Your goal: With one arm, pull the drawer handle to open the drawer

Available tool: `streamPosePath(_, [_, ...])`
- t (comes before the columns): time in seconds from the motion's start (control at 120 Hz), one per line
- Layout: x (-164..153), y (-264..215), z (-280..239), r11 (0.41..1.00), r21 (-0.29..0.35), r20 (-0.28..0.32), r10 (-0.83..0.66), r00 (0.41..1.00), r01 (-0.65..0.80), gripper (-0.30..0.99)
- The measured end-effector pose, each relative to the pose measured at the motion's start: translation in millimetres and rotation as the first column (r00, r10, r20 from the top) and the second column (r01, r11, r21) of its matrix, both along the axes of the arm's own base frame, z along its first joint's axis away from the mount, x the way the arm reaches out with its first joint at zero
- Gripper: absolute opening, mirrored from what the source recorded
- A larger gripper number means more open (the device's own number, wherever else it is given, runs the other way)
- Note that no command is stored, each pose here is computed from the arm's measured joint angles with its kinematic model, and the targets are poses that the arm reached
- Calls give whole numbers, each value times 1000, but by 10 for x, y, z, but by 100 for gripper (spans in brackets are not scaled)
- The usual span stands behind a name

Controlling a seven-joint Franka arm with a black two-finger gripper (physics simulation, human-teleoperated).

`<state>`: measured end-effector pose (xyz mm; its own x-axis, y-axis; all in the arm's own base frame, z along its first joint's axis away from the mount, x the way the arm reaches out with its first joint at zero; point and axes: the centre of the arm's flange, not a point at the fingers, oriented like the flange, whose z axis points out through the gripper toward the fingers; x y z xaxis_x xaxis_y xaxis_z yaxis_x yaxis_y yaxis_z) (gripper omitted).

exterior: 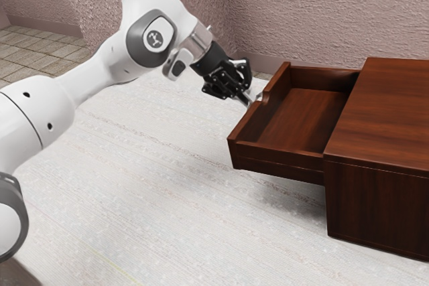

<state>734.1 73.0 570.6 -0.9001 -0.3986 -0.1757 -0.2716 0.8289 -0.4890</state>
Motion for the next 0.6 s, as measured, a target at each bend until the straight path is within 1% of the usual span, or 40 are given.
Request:
streamPosePath(0.067, [-111,9,169,1000,22,5,9,1000,-9,11])
streamPosePath(0.133, [-311,-21,444,998,61,10,24,1000,-25,17])
streamPosePath(0.217, [-598,79,697,988,125,-10,92,996,-90,28])
streamPosePath(0.25, [-697,96,797,981,157,-21,123,992,-118,32])
streamPosePath(0.283, [-810,4,937,969,204,-29,147,989,-138,35])
streamPosePath(0.35, [-1108,-121,1247,933,286,-52,241,969,-217,42])
streamPosePath(0.408, [-1425,-131,1469,885,335,-82,370,925,-324,48])
streamPosePath(0.483, [-1744,-168,1614,815,365,-130,523,843,-449,55])
streamPosePath(0.542, [-1887,-217,1644,755,372,-166,627,762,-540,58])
streamPosePath(0.6, [-1941,-263,1610,688,378,-200,713,672,-619,61])
